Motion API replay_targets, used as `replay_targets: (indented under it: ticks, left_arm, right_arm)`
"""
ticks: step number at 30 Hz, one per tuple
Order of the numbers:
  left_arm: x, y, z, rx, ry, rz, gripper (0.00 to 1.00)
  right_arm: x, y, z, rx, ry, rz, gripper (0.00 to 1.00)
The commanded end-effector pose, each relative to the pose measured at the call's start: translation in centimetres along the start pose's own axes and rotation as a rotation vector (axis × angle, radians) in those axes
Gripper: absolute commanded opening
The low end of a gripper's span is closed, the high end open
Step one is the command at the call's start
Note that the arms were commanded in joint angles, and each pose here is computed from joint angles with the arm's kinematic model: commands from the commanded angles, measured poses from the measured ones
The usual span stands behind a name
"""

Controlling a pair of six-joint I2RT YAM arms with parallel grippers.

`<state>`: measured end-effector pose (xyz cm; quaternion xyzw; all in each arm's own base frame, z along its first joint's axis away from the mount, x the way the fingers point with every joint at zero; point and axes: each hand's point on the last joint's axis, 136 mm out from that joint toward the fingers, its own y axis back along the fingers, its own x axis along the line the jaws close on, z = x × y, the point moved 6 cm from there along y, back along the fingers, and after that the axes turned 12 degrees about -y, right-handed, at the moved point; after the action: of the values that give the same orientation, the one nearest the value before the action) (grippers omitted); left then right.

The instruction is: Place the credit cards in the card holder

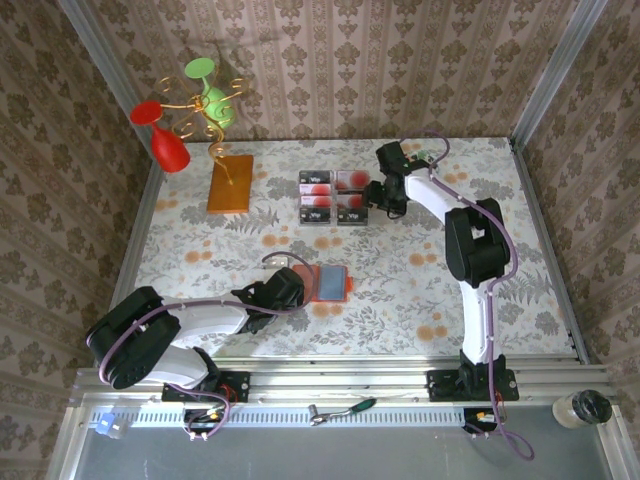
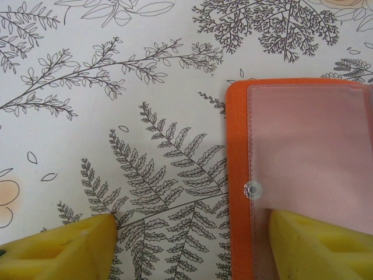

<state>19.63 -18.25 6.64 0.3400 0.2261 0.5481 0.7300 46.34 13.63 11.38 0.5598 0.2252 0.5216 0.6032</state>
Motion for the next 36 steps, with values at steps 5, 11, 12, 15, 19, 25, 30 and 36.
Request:
replay_targets:
  ticks: [5, 11, 12, 15, 19, 25, 30, 36]
  left_arm:
    - [-0.3, 0.3, 0.3, -0.006, 0.004, -0.002, 0.71]
    - [-0.3, 0.2, 0.3, -0.009, 0.004, -0.005, 0.71]
    - [-0.4, 0.2, 0.3, -0.009, 0.003, -0.007, 0.71]
    - [-0.3, 0.2, 0.3, -0.01, 0.003, -0.006, 0.71]
    - [-0.3, 0.2, 0.3, -0.015, 0.004, -0.008, 0.71]
    - [-0.4, 0.1, 0.3, -0.016, 0.006, -0.01, 0.71]
    - [-0.4, 0.1, 0.2, -0.012, 0.002, -0.007, 0.71]
    - [-0.3, 0.2, 0.3, -0.012, 0.003, -0.004, 0.71]
  right_arm:
    - [-3.8, 0.7, -2.0, 0.019, -0.032, -0.118, 0.62]
    - [-5.7, 1.5, -3.7, 0.021, -0.054, -0.138, 0.62]
    - [-6.0, 1.5, -4.0, 0.023, -0.058, -0.143, 0.62]
    - [-6.8, 2.0, -5.1, 0.028, -0.068, -0.149, 0.62]
    - [-8.0, 2.7, -6.7, 0.028, -0.088, -0.146, 0.62]
    - [-9.0, 4.2, -8.8, 0.03, -0.098, -0.099, 0.62]
    - [-7.8, 8.0, -8.6, -0.02, -0.06, -0.005, 0.62]
    - [-6.1, 12.0, -8.4, -0.063, 0.018, 0.056, 0.62]
